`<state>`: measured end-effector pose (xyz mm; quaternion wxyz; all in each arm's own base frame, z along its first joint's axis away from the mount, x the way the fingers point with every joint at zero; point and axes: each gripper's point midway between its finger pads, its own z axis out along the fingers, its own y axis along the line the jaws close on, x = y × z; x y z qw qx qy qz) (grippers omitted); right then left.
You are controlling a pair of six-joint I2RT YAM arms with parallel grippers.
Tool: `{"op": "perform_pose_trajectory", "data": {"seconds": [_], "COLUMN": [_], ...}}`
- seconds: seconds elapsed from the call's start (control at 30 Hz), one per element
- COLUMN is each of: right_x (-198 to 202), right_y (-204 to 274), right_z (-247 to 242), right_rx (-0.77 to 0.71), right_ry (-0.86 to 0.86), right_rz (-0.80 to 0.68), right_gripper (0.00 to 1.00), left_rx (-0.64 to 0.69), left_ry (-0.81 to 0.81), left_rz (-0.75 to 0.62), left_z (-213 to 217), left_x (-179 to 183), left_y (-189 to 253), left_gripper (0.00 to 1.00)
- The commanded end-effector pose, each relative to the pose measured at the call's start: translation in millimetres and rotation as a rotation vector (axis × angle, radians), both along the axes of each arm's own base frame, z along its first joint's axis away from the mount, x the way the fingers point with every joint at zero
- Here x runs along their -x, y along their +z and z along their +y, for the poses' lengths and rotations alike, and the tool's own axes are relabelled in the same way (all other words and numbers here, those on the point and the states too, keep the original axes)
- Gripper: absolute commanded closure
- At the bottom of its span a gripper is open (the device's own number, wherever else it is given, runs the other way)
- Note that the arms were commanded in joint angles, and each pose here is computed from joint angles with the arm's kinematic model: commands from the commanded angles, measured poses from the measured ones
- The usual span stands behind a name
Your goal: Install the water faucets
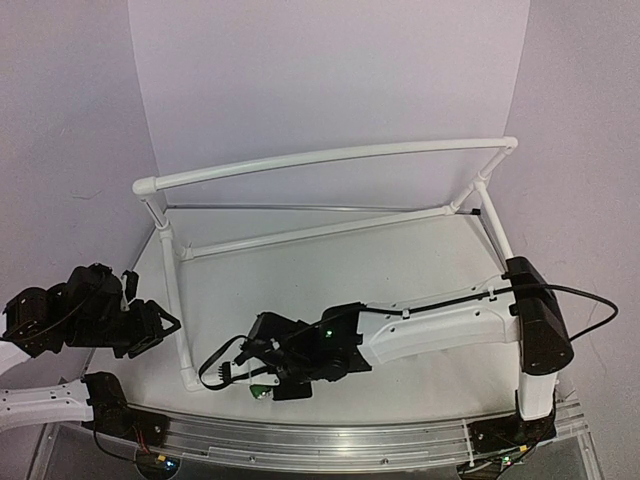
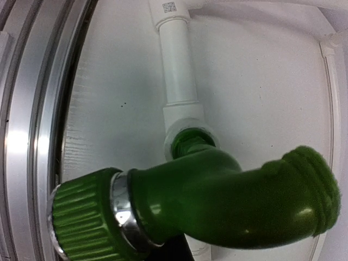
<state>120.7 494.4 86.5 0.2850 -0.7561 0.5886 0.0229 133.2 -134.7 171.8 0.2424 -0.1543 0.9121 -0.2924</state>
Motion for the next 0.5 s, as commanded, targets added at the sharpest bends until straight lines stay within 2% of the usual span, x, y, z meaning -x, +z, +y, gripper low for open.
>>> {"op": "perform_pose_trajectory", "data": {"seconds": [0.0, 0.17, 0.47], "right_x": [33.3, 53.4, 32.3], "right_y": [30.5, 23.3, 37.4], "right_z": [6.2, 21.1, 56.6], "right_rx": [-0.082, -0.08, -0.138], "right_ry": [0.065, 0.105, 0.032], "right_rz": [0.047, 0.021, -0.076], "right_gripper": [1.0, 1.0, 1.0], "left_rx": [0.026, 0.03, 0.033], "left_ry": [-0.001, -0.001, 0.005], "left_rz": [-0.052, -0.06, -0.066], "left_z": [-1.9, -2.1, 1.5], "left_x": [-5.0, -5.7, -4.2], "left_y": [19.3, 21.3, 23.4], "left_gripper": [0.43, 0.42, 0.42]}}
